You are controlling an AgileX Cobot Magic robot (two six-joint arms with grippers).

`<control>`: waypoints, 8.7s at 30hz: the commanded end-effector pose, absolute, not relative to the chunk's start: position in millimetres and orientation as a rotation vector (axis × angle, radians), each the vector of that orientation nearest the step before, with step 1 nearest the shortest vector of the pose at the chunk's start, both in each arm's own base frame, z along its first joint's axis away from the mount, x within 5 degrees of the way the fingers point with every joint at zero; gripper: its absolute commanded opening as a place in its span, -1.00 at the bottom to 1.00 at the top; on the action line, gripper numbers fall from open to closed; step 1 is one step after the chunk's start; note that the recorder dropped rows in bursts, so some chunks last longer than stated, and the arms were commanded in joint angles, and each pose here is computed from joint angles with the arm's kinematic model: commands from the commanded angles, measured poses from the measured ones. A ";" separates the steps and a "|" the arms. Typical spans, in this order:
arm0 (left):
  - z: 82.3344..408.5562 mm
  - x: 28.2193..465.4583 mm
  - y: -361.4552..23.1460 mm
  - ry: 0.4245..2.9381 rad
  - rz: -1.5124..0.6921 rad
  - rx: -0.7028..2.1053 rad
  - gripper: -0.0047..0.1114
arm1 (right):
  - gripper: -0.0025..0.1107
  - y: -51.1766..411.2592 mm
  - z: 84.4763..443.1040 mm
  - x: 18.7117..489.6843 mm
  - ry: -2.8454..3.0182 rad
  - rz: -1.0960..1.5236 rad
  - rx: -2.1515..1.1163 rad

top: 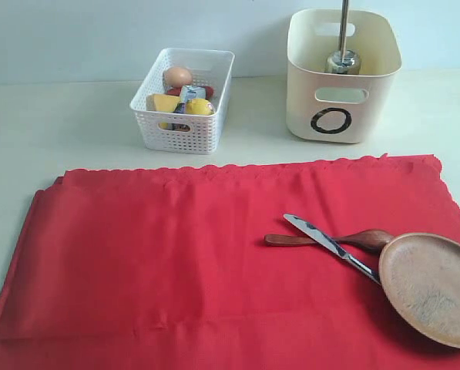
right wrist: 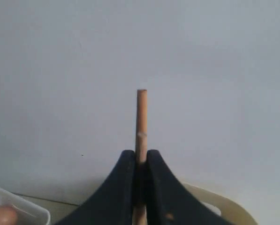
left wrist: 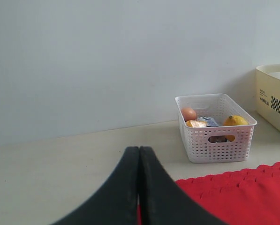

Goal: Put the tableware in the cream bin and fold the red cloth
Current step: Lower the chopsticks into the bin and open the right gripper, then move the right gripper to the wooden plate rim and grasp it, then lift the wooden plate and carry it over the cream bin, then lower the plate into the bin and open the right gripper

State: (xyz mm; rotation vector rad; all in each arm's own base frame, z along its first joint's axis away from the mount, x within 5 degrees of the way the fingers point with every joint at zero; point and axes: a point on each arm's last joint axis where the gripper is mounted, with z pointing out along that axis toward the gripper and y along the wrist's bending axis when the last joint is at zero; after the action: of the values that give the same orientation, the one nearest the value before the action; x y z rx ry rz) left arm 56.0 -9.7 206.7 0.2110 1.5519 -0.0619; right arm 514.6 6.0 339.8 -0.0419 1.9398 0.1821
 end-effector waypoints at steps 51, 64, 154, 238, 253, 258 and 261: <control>205.9 55.6 -10.0 1.549 -0.066 0.219 -0.91 | 0.06 -17.1 382.0 334.6 2.626 -0.276 -0.455; 205.9 55.6 -10.0 1.549 -0.066 0.219 -0.91 | 0.06 -11.5 232.5 303.9 2.928 -0.112 -0.985; 205.9 55.6 -10.0 1.549 -0.066 0.219 -0.91 | -0.11 37.3 91.0 368.3 3.038 0.931 -0.152; 205.9 55.6 -10.0 1.549 -0.066 0.219 -0.91 | -0.18 -77.7 234.5 435.4 2.236 0.551 0.426; 205.9 55.6 -10.0 1.549 -0.066 0.219 -0.91 | -0.16 -67.8 255.1 424.0 2.258 0.629 0.348; 205.9 55.6 -10.0 1.549 -0.066 0.219 -0.91 | -0.16 -60.6 281.5 411.5 2.240 0.636 0.223; 205.9 55.6 -10.0 1.549 -0.066 0.219 -0.91 | -0.16 -54.7 299.0 401.2 2.229 0.645 0.125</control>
State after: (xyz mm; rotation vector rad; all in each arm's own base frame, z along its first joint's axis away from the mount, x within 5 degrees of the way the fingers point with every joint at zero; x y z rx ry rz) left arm 56.0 -9.7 206.7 0.2126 1.5517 -0.0603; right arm 410.9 -59.4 278.6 0.2408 2.2448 0.6502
